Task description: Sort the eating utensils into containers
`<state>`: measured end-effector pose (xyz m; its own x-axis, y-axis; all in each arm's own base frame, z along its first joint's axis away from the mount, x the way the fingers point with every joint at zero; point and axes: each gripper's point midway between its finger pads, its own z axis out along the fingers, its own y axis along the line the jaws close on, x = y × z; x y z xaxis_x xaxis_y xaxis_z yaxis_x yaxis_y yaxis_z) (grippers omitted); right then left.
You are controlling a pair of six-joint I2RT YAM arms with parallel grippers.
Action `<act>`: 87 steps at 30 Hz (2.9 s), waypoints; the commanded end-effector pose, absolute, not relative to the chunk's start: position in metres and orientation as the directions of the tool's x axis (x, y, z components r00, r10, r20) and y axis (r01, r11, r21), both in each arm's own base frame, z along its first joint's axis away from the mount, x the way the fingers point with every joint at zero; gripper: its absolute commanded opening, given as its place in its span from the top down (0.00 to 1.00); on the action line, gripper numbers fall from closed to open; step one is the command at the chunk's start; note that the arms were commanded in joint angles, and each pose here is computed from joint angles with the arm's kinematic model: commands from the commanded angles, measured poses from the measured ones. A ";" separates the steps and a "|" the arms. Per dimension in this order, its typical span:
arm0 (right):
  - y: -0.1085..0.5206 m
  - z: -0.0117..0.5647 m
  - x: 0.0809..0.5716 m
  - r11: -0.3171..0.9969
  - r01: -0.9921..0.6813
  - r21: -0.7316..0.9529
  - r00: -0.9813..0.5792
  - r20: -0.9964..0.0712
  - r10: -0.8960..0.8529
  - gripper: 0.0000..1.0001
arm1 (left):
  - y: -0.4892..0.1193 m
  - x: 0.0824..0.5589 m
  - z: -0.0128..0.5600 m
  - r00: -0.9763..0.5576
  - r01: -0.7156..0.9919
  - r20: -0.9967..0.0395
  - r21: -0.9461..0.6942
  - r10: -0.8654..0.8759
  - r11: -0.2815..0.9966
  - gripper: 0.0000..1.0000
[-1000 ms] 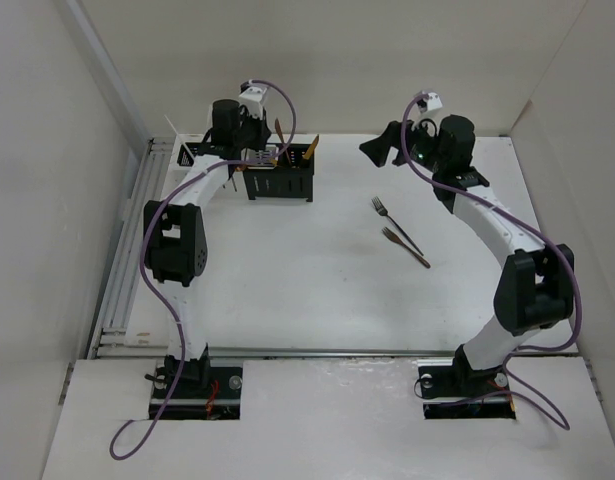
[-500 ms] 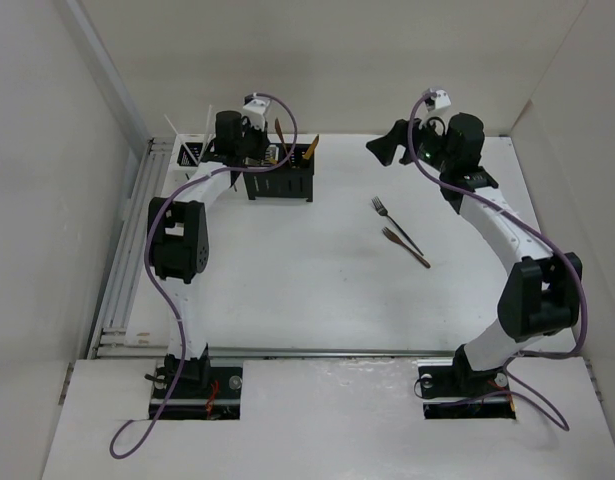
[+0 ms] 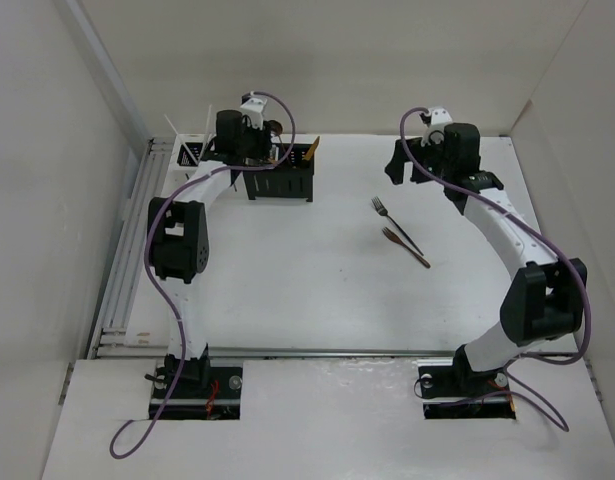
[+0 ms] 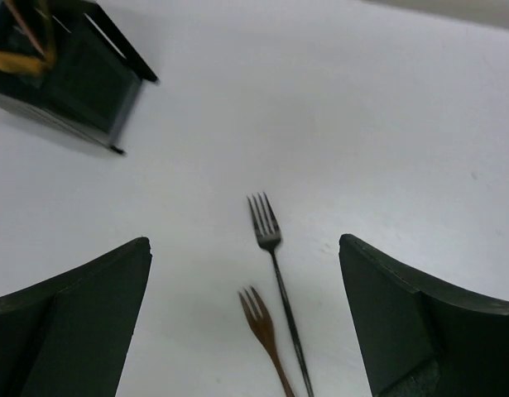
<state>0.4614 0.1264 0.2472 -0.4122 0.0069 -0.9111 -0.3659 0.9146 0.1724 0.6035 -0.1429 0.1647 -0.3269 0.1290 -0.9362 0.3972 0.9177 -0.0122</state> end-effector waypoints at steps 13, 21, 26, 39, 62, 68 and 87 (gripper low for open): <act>0.093 0.090 0.407 0.921 -0.390 0.006 -0.768 -0.553 -0.322 0.03 | -0.069 0.593 0.305 -0.263 0.035 -0.964 -0.041 -0.030 0.999 0.45; 0.091 0.057 0.418 0.930 -0.368 -0.016 -0.819 -0.467 -0.333 0.17 | -0.073 0.581 0.328 -0.277 0.039 -0.958 -0.094 -0.079 0.995 0.45; 0.098 0.051 0.438 0.935 -0.355 0.001 -0.819 -0.483 -0.311 0.28 | -0.066 0.572 0.347 -0.275 0.019 -0.957 -0.100 -0.091 0.995 0.45; 0.106 0.034 0.458 0.941 -0.338 0.030 -0.841 -0.459 -0.287 0.52 | -0.037 0.556 0.344 -0.304 -0.072 -0.948 -0.076 -0.095 0.995 0.45; 0.115 0.195 0.507 0.951 -0.304 -0.064 -0.571 -0.786 -0.235 1.00 | -0.109 0.507 0.341 -0.449 0.399 -0.885 -0.324 -0.125 0.858 0.22; 0.193 0.316 0.495 0.860 -0.452 0.235 -0.272 -0.955 0.118 1.00 | -0.196 0.459 0.332 -0.444 0.691 -0.895 -0.310 0.046 0.653 0.23; 0.328 0.362 0.442 0.601 -0.772 0.206 -0.132 -0.977 0.166 1.00 | -0.239 0.427 0.390 -0.352 0.841 -0.936 -0.309 0.014 0.445 0.22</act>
<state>0.4520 0.3336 0.3205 -0.2489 0.1210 -0.9609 -0.7324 0.6257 0.2685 0.4486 -0.2397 0.3272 -0.4699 0.0577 -0.8808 0.7722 0.5104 -0.3785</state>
